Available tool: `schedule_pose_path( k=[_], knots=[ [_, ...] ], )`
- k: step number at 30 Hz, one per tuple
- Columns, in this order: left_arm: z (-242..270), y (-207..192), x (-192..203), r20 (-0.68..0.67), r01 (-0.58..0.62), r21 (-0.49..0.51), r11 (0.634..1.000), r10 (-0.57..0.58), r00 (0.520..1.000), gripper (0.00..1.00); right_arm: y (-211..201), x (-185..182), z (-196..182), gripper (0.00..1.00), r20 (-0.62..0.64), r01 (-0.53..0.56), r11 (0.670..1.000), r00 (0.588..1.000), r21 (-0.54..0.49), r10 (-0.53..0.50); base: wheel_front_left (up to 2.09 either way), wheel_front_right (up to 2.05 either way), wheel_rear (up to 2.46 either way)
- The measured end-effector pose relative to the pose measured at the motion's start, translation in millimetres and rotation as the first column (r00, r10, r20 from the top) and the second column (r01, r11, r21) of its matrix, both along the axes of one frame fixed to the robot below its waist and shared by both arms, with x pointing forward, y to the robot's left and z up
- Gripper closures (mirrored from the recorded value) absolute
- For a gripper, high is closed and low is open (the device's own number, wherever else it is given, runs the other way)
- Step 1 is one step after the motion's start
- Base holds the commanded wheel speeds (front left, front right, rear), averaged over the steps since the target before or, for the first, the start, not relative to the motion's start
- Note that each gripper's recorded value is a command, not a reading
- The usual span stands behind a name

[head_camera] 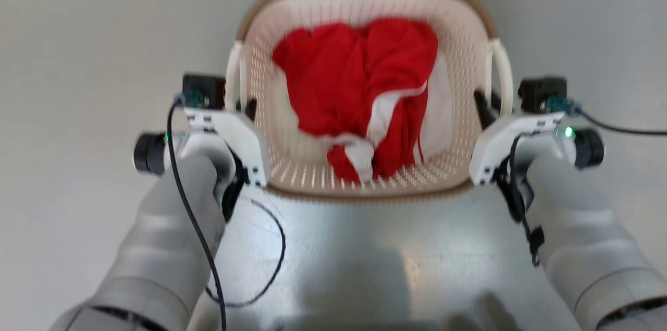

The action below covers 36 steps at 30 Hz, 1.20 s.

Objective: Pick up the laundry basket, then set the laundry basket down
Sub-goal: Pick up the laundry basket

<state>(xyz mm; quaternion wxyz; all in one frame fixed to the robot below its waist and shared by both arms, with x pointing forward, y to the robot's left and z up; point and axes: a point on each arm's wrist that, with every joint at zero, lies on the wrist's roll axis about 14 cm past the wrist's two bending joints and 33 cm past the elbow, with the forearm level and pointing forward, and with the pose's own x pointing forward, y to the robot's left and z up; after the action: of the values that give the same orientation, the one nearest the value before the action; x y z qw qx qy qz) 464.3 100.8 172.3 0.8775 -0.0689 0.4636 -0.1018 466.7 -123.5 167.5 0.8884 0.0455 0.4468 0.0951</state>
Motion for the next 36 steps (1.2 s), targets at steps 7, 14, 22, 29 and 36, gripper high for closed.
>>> schedule_pose_path(
  k=[7,14,22,29,36],
  knots=[
    [25.8,-0.1,-26.8,-0.015,-0.02,-0.014,1.0,0.02,1.0,1.0,3.2,-22.0,26.7,1.0,-0.031,0.001,1.0,1.0,0.016,0.0,0.0,0.0,0.0],
    [48.6,3.0,-59.6,-0.023,-0.037,0.001,0.999,0.037,0.999,1.0,7.3,-49.1,53.8,1.0,-0.056,-0.001,0.999,0.998,0.033,0.003,0.0,0.0,0.0],
    [64.7,-0.4,-89.4,-0.022,-0.001,0.017,1.0,0.002,1.0,1.0,6.3,-80.6,72.5,1.0,-0.086,-0.007,0.999,0.996,0.034,0.01,0.0,0.0,0.0],
    [80.5,0.2,-112.8,-0.014,0.023,0.028,0.999,-0.022,1.0,1.0,12.6,-110.3,92.9,1.0,-0.111,-0.018,0.998,0.993,0.065,0.026,0.0,0.0,0.0],
    [95.2,-4.5,-138.0,0.0,0.036,0.024,0.999,-0.036,0.999,1.0,13.2,-137.5,112.2,1.0,-0.115,-0.052,0.997,0.992,0.056,0.058,0.0,0.0,0.0]
  ],
)
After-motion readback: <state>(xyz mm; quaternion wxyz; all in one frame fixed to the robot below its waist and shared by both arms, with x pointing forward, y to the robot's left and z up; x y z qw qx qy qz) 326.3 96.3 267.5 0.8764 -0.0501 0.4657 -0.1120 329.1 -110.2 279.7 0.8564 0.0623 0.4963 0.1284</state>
